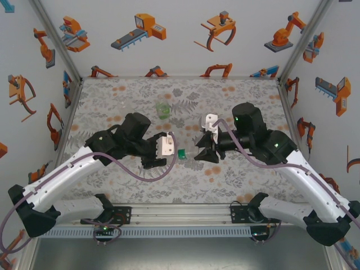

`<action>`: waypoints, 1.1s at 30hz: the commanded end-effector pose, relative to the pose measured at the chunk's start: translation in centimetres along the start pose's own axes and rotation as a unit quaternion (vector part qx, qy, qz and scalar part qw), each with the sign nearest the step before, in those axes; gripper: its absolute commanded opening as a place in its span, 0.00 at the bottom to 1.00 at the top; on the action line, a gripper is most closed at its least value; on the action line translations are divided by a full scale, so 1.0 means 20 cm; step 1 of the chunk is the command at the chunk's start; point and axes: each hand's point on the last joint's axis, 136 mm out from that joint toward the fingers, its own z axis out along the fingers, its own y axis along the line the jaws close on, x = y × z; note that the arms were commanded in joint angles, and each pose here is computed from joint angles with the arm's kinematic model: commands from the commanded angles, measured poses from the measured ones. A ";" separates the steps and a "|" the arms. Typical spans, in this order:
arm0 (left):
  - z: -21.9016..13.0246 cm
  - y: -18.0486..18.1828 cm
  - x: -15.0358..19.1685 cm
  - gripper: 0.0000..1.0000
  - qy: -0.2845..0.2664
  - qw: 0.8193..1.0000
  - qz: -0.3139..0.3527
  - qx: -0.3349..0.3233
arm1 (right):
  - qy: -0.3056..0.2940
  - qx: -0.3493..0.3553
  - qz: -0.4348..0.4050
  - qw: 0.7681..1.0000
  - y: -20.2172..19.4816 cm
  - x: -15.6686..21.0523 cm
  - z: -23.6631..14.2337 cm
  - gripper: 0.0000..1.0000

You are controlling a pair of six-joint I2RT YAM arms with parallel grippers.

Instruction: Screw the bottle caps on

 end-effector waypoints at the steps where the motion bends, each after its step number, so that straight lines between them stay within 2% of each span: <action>1: -0.03 0.02 -0.07 0.00 -0.014 1.000 0.018 -0.002 | 0.010 -0.007 -0.016 1.000 0.03 -0.03 0.00 0.00; 13: -0.02 0.00 -0.07 0.00 -0.005 1.000 -0.006 0.025 | 0.074 -0.003 -0.041 0.996 0.05 0.03 0.07 0.00; 23: 0.00 -0.05 -0.08 0.00 -0.008 0.998 -0.028 0.061 | 0.104 -0.015 -0.058 0.993 0.09 0.04 0.11 0.00; 28: -0.01 0.00 -0.09 0.00 -0.020 1.000 -0.008 0.022 | 0.099 -0.037 0.004 0.994 0.12 0.02 0.13 0.00; 33: -0.02 0.03 -0.08 0.00 -0.016 1.000 0.010 -0.002 | 0.097 -0.068 0.128 0.985 0.16 -0.01 0.16 0.00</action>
